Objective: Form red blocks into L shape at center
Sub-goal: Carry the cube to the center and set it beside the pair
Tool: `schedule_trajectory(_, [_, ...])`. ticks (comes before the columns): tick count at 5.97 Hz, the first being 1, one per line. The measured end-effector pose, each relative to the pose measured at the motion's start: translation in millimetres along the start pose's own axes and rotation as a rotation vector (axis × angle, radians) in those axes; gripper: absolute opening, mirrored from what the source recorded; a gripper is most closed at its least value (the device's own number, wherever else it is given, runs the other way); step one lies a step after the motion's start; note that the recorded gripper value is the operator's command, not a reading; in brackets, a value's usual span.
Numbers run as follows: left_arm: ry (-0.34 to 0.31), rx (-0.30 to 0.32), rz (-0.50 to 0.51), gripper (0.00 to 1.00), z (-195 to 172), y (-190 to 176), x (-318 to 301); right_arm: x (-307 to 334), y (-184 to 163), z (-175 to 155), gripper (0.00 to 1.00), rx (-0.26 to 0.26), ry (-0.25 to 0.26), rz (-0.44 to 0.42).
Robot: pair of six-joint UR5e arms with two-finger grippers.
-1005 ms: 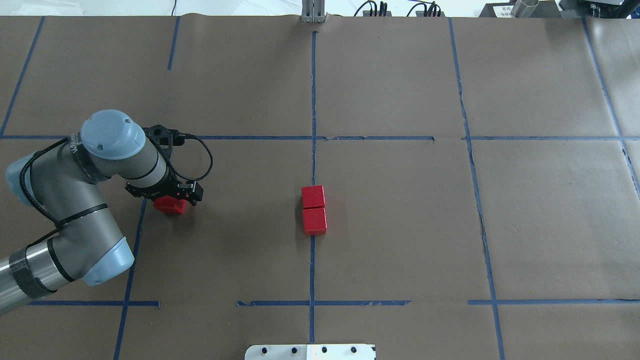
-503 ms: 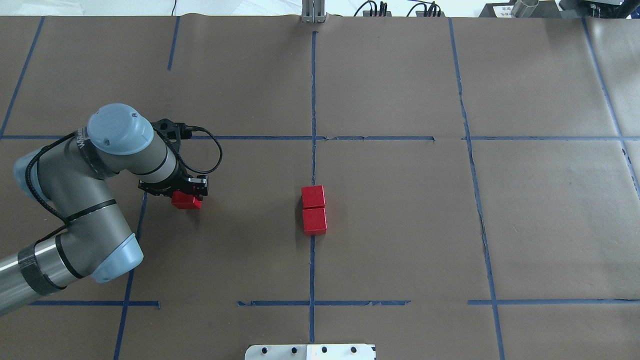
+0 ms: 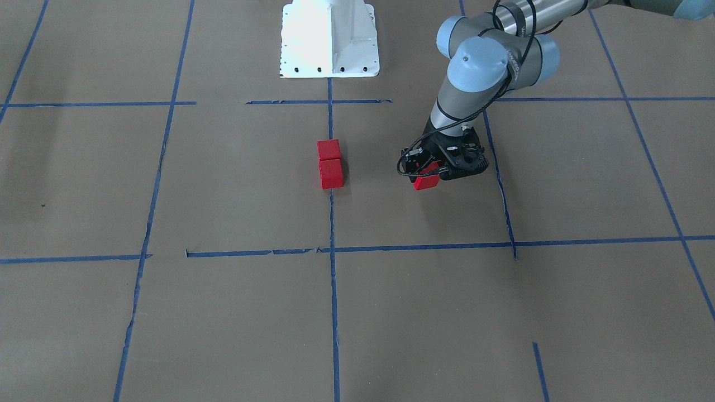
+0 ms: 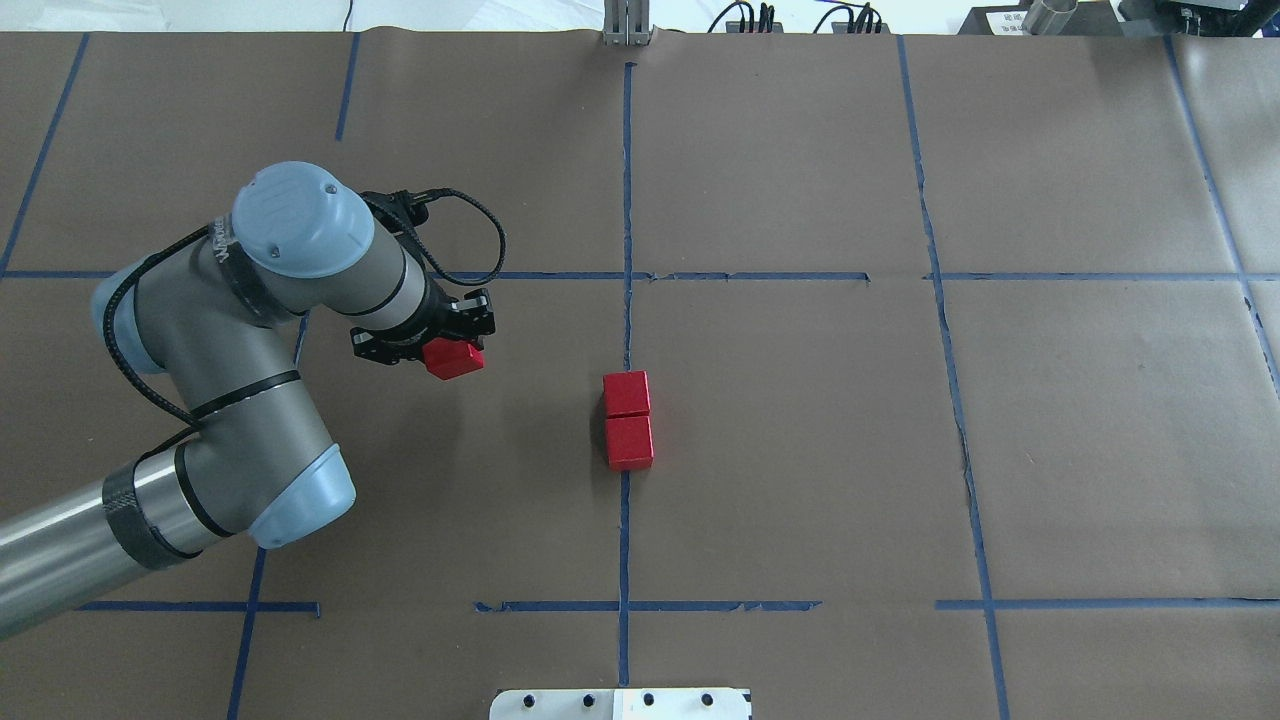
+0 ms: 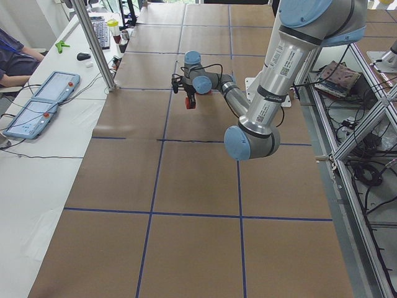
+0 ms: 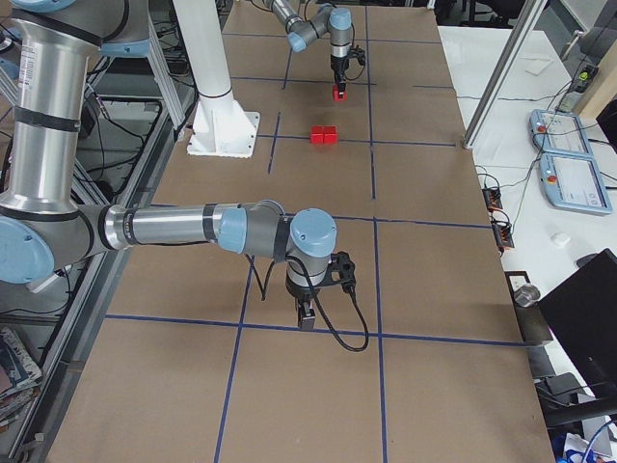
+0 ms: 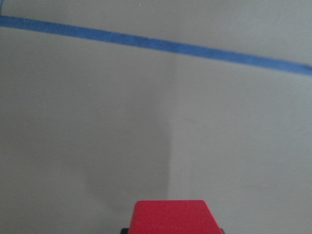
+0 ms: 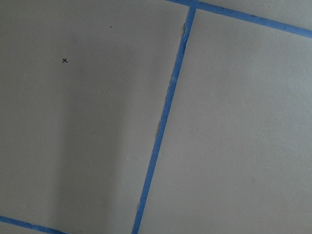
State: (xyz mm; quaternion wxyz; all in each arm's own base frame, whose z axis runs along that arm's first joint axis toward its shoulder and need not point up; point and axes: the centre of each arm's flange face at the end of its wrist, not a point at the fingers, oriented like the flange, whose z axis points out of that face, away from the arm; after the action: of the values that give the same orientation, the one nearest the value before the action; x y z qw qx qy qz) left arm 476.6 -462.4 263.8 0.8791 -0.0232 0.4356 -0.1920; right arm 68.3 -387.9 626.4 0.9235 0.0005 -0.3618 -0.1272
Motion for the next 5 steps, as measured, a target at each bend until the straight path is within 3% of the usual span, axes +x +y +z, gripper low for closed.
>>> schedule_trajectory(2, [0.031, 0.075, -0.417, 0.3, 4.6, 37.0, 32.6, 0.2, -0.1, 0.2, 1.0, 0.0, 0.0, 0.0])
schedule_trajectory(5, [-0.037, 0.123, -1.043, 0.3, 14.2, 65.4, 49.9, 0.2, -1.4, -0.3, 1.0, 0.001, 0.001, -0.002])
